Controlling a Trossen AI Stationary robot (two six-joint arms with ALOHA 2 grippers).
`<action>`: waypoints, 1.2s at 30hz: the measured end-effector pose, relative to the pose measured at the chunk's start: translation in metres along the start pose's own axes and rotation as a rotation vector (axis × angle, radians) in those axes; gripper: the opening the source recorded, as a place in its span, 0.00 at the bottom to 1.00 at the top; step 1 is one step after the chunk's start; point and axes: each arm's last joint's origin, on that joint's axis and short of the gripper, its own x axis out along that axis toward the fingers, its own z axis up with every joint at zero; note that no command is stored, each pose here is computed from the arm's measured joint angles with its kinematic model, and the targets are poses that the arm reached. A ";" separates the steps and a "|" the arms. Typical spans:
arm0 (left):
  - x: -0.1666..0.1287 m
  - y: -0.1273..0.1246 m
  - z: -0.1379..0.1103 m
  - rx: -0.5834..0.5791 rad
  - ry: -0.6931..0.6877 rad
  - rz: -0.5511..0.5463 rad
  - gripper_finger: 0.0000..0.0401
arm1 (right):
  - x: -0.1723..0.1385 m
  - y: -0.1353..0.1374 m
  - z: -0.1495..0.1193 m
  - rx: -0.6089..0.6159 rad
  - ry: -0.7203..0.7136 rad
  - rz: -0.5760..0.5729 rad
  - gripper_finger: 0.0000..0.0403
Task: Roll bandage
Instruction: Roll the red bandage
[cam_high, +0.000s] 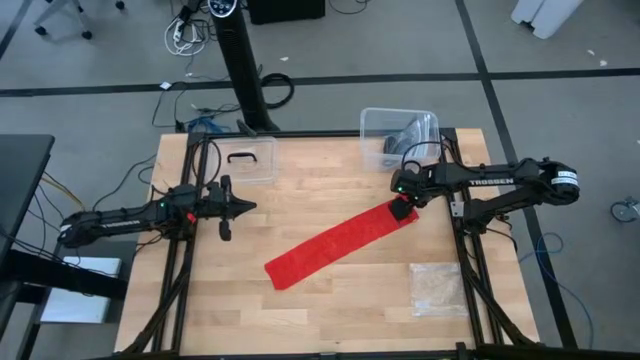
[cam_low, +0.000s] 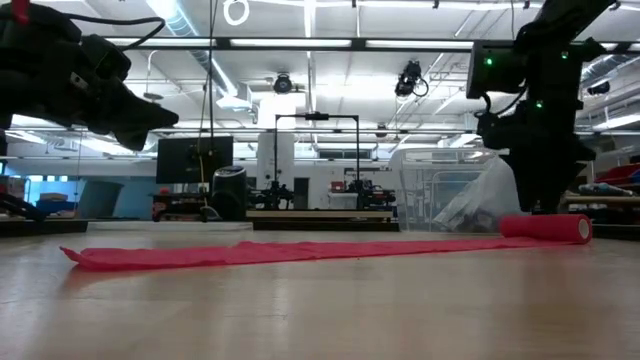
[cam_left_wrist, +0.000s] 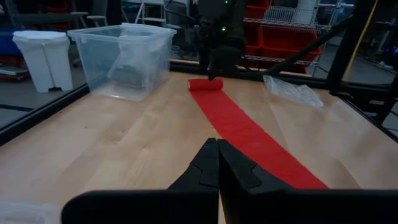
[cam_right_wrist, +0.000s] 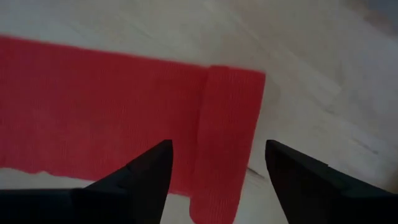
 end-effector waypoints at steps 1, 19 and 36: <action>0.000 0.000 0.000 -0.001 0.003 -0.001 0.00 | 0.003 -0.002 -0.003 0.006 0.017 -0.003 0.61; 0.000 0.000 0.000 -0.027 0.001 0.000 0.00 | 0.031 -0.006 -0.024 0.010 0.008 -0.011 0.25; -0.001 -0.001 0.016 -0.069 -0.111 -0.016 0.00 | -0.025 0.030 0.012 -0.205 -0.207 0.099 0.12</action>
